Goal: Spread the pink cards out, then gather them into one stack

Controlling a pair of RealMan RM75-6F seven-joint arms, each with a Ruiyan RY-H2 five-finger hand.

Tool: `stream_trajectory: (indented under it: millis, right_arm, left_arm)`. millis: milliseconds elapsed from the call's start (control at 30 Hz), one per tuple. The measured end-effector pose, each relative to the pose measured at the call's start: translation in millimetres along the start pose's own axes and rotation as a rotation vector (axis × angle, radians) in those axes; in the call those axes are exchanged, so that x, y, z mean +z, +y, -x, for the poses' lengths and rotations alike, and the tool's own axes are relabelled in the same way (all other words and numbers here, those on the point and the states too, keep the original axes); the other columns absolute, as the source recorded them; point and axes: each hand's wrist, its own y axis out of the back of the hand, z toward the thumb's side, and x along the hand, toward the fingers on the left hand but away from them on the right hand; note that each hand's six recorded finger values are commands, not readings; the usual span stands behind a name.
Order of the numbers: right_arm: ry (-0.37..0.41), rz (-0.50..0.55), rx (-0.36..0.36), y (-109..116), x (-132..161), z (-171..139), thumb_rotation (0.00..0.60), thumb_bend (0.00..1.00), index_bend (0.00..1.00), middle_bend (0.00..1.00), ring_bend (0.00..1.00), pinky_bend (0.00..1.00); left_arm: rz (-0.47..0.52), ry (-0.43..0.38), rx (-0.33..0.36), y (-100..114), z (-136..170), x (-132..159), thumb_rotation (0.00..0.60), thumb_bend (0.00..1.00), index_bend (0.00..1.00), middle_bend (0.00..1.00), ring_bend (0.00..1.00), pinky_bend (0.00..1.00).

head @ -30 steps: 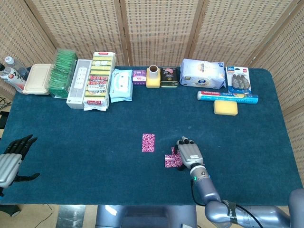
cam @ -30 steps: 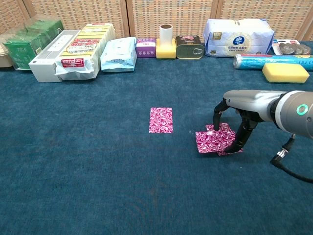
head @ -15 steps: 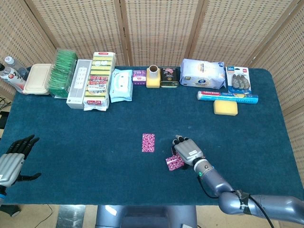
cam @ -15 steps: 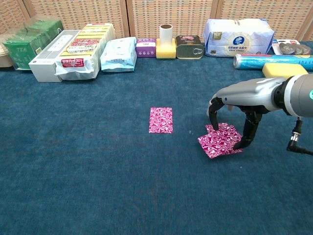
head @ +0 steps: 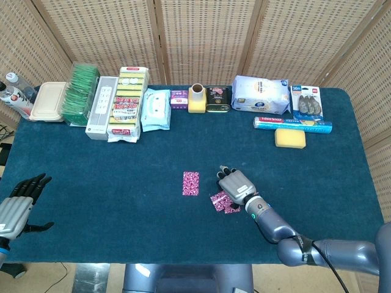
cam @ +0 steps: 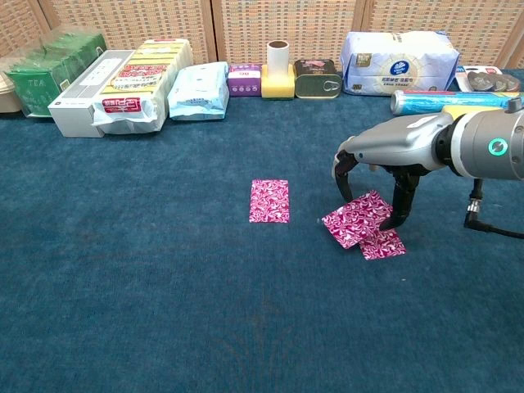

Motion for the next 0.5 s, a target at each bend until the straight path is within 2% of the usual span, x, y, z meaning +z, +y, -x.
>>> stream_trajectory:
  millis: [267,500]
  right_arm:
    - [0.008,-0.116,-0.023,-0.8,-6.3,7.1,0.6,0.3,0.38,0.17,0.08,0.28]
    - [0.015,-0.139,-0.024,-1.7,-10.1,4.2,0.6,0.3,0.38,0.17,0.09,0.29]
  left_arm:
    - [0.001,0.002,-0.001,0.4,-1.0,-0.8,0.6,0.03,0.0,0.0,0.0,0.03]
    - [-0.002,0.001,-0.003,-0.5,-1.3,0.2,0.6,0.03,0.0,0.0,0.0,0.04]
